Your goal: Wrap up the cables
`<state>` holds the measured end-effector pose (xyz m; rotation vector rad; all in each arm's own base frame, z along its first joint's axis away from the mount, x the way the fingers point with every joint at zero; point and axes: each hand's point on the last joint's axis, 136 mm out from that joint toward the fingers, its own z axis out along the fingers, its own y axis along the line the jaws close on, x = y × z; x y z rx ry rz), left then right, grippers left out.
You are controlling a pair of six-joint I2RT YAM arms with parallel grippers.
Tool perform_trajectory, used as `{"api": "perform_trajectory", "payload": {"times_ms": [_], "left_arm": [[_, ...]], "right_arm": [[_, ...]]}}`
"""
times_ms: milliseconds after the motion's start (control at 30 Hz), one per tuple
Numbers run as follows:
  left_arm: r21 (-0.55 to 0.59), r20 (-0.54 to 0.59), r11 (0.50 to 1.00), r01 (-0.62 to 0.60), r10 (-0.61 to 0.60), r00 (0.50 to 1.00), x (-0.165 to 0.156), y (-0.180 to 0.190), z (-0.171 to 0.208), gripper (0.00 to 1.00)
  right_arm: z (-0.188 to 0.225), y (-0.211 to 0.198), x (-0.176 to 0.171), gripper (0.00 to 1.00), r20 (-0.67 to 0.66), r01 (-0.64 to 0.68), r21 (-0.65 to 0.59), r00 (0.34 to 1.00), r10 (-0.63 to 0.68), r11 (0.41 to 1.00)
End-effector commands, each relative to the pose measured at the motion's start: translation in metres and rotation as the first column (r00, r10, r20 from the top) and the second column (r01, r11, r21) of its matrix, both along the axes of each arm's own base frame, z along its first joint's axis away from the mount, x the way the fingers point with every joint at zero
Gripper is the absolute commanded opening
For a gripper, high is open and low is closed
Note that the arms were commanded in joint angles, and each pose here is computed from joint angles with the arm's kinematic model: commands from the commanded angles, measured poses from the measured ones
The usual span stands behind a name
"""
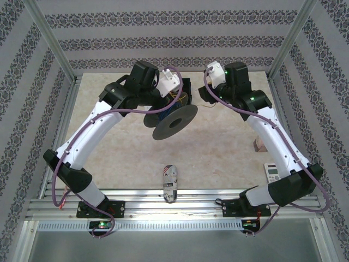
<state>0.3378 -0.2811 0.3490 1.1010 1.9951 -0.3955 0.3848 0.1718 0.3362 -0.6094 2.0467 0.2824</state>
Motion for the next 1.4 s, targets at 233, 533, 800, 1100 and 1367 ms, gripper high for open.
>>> {"api": "perform_trajectory", "payload": {"times_ms": [233, 533, 800, 1100, 1367], "left_arm": [[-0.024, 0.079, 1.000, 0.019, -0.017, 0.997, -0.005, -0.001, 0.029, 0.00], [-0.295, 0.074, 0.942, 0.161, -0.146, 0.987, -0.037, 0.005, 0.083, 0.00], [-0.599, 0.106, 0.774, 0.207, -0.180, 0.978, -0.048, 0.032, 0.137, 0.00], [-0.803, 0.109, 0.587, 0.105, -0.028, 0.994, -0.010, 0.071, 0.176, 0.00], [-0.894, 0.025, 0.448, -0.019, 0.092, 0.995, 0.032, 0.082, 0.181, 0.00]], "right_arm": [[0.015, -0.038, 0.001, 0.00, 0.059, 0.104, 0.031, 0.993, -0.105, 0.994], [0.013, -0.103, 0.010, 0.00, 0.053, 0.191, 0.407, 0.971, -0.232, 0.893], [-0.005, -0.139, 0.013, 0.00, 0.046, 0.229, 0.663, 0.938, -0.344, 0.712], [-0.012, -0.133, -0.021, 0.00, 0.141, 0.218, 0.681, 0.898, -0.416, 0.700], [-0.010, -0.077, -0.066, 0.00, 0.273, 0.144, 0.546, 0.901, -0.338, 0.825]]}}
